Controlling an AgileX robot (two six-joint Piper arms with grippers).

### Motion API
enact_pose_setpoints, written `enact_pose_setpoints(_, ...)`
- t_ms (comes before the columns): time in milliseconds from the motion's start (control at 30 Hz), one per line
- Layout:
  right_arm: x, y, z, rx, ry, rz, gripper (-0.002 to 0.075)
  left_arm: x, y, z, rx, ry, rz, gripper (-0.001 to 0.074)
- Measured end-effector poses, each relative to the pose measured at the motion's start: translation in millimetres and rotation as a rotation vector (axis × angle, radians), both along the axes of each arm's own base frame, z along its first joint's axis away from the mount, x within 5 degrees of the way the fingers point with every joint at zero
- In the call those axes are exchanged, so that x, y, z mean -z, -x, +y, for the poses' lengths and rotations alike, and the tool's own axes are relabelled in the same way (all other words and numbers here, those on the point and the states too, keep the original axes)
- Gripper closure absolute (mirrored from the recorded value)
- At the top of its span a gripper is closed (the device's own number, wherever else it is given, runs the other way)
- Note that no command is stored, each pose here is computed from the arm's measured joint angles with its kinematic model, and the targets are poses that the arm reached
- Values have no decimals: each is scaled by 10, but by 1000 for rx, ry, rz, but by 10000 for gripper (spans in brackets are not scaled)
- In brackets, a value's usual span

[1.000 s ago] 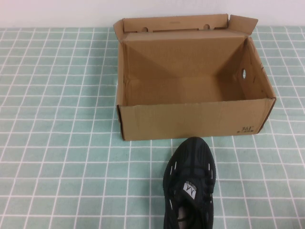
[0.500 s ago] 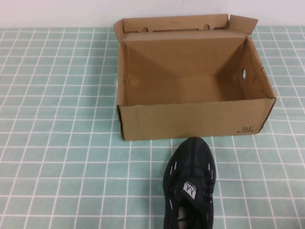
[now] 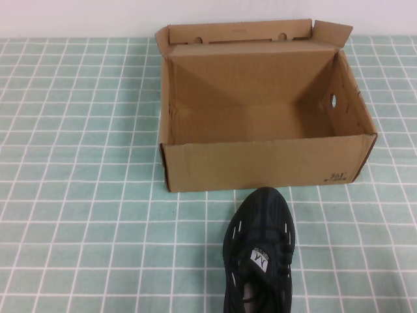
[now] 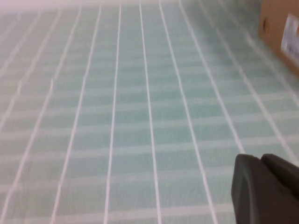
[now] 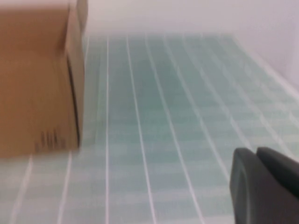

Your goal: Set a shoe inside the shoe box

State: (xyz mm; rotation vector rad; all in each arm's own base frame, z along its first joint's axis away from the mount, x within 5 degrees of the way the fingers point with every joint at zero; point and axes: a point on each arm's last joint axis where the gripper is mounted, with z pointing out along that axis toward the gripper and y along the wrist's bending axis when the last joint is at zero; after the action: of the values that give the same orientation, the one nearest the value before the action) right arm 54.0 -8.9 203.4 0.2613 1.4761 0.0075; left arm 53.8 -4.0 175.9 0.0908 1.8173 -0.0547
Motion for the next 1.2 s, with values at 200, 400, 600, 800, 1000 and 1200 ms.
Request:
enact_pose_setpoints(200,-218,90,-163,141,-238,-318,733,-181,-26,-16,14,21,-200,738)
enact_pose_setpoints(400,-231,171,-313,257,-507,-466,733,-351,-17,-27,28,41,-386,738)
enact_pose_setpoints(600,-167,212,-402,333,-730,-523,733,-354,-16,-27,28,40,-390,738)
enact_pose_setpoints(800,-199,223,-403,337,-676,-536,733,-354,-16,-27,28,40,-390,738)
enact_pose_setpoints(1000,-675,255,-185,168,-224,-532,733,-401,-8,-30,29,145,-431,738)
enact_pose_setpoints(1200,-1212,520,-125,88,-267,-779,733,-634,74,-38,75,289,-685,738)
